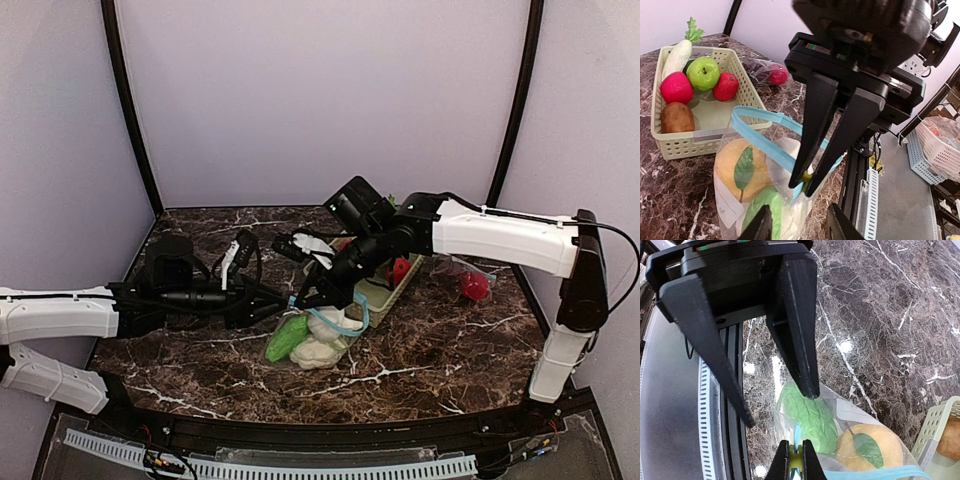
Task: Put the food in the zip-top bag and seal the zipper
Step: Zip the zipper on the zipper food storage bag.
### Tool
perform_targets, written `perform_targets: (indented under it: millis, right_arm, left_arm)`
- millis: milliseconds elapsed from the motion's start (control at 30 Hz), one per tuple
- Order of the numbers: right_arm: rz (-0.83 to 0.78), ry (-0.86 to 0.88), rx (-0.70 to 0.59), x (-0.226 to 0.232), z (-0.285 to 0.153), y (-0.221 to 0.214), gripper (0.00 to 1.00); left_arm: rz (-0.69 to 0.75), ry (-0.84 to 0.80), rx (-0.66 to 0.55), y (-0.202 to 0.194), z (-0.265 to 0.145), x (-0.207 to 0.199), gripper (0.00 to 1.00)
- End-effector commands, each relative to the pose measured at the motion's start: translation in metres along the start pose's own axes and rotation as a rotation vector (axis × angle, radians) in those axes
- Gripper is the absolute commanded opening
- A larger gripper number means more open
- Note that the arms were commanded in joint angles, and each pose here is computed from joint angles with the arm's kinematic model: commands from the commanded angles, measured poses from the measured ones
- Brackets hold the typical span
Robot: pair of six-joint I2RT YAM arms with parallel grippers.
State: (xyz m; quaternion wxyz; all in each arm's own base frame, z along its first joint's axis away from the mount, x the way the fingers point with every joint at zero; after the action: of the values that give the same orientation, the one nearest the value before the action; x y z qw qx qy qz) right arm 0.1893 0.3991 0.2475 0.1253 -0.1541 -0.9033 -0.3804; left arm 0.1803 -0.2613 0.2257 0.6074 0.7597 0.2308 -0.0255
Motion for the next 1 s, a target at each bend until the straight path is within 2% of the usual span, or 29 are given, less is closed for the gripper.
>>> perform_targets:
  millis: [0,167,233,767,967]
  right_arm:
    - [-0.002,0.045,-0.033,0.011,-0.01,0.005,0.0]
    - [-0.004,0.047,-0.035,0.012,-0.01,0.005,0.0]
    - [-0.005,0.048,-0.038,0.013,-0.012,0.006,0.0]
    - [-0.01,0.066,-0.042,0.016,-0.014,0.006,0.0]
    - [-0.014,0.067,-0.049,0.017,-0.016,0.008,0.0]
  left_arm:
    - [-0.013,-0.093,0.004,0.01,0.005,-0.009,0.42]
    - [-0.023,-0.113,0.004,0.013,0.01,-0.009,0.41]
    - [-0.028,-0.102,0.007,0.011,0.013,-0.006,0.34]
    - [-0.057,-0.1,-0.021,0.009,0.018,-0.002,0.01]
    - [-0.062,-0.108,-0.02,0.007,0.019,-0.002,0.01]
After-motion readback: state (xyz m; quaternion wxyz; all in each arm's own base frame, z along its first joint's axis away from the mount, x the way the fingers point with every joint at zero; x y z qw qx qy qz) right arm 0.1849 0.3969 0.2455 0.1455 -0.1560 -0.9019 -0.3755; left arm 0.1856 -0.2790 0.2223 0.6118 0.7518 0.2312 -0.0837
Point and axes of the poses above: each gripper's point midway between its finger pads, its own z axis out along the fingers, its own x axis along the line the jaws close on, y = z × x, the point moved 6 cm from there along -z, back along the fingers, and after that the axes turned 8 degrees about z, right-handed, at the moved point
